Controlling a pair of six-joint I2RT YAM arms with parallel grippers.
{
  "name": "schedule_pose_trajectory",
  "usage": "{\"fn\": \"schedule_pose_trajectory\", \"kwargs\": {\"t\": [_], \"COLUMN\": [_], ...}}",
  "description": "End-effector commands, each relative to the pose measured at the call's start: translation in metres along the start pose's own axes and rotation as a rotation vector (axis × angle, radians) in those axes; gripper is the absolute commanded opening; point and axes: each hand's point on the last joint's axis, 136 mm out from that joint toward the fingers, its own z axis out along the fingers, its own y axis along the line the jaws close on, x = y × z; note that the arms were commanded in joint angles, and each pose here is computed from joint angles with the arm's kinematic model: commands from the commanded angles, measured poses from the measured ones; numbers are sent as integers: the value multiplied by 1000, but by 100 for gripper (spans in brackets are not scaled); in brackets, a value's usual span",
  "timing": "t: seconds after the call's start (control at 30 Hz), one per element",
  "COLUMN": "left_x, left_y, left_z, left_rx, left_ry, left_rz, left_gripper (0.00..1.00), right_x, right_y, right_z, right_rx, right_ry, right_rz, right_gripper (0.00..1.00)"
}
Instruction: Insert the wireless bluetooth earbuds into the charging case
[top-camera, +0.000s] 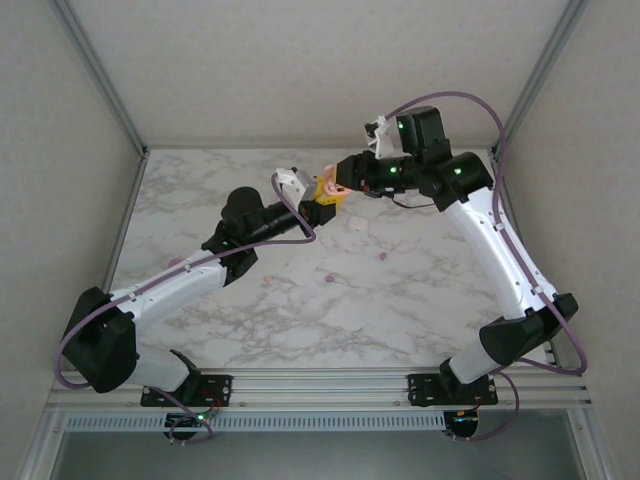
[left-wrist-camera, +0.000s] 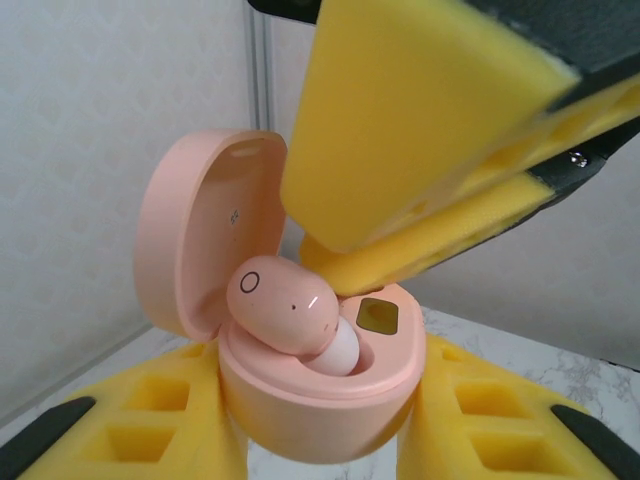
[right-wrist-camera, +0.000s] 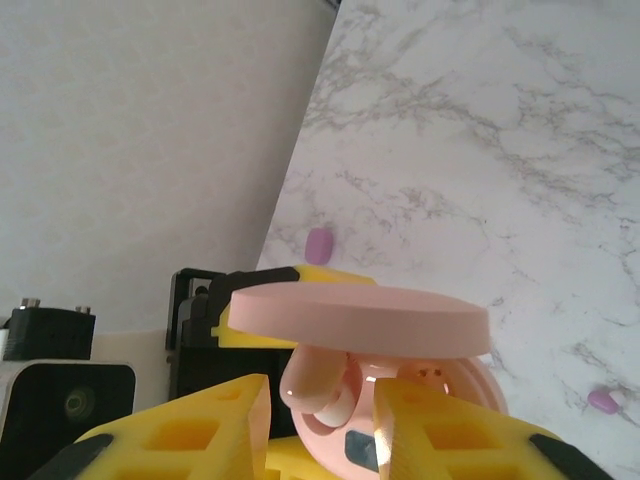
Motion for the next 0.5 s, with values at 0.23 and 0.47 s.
{"fn": "schedule_pose_trajectory", "kwargs": {"t": [0.23,0.47], "left_x": [-40,-41], "left_y": [-6,-6], "left_z": [0,0], "left_rx": [17,12], "left_ry": [-99,-103], "left_rz": [57,58], "left_gripper": [20,20], "right_x": [-6,-1], "right_y": [2,-2], "right_z": [9,15], "right_rx": [49,95], "right_ry": [-3,25], "right_rz": [-18,-30], "right_gripper": [32,31]}}
